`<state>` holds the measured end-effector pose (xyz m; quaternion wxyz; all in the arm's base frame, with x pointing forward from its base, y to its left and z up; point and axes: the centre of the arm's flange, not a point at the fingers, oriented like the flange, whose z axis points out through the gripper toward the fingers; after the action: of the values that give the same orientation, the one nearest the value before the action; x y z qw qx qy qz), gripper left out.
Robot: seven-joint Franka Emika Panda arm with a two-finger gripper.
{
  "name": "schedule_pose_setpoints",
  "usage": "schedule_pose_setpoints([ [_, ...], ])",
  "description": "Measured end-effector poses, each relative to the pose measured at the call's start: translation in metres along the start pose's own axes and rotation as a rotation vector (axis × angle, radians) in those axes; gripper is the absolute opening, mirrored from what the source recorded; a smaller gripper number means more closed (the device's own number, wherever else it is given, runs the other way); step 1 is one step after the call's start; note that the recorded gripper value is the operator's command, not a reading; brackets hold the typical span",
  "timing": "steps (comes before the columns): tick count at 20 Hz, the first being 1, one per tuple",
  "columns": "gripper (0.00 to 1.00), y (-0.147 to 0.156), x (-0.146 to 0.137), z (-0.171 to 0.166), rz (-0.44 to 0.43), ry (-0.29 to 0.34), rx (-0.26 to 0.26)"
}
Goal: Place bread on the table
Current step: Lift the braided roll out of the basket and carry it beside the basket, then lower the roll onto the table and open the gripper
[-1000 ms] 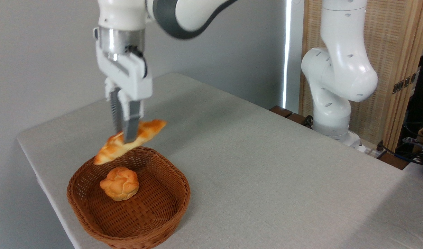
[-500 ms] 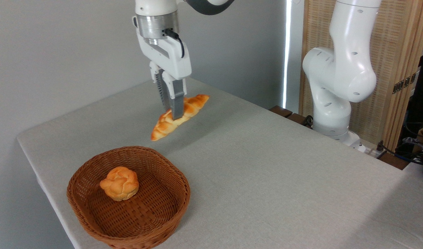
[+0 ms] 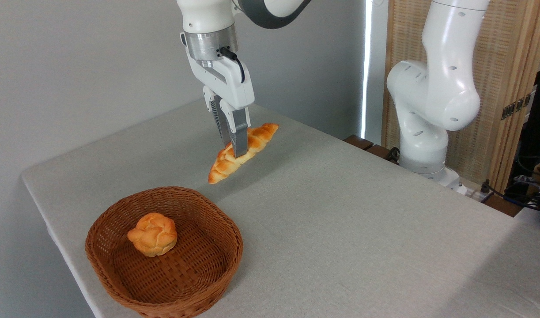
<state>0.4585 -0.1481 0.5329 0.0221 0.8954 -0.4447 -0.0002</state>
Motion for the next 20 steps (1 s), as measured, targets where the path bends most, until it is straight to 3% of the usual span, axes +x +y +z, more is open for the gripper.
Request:
schedule_pose_setpoints([
  [15, 1.00, -0.0001, 0.0001, 0.0004, 0.001, -0.001, 0.000],
  [20, 1.00, -0.0001, 0.0001, 0.0002, 0.001, 0.000, 0.000],
])
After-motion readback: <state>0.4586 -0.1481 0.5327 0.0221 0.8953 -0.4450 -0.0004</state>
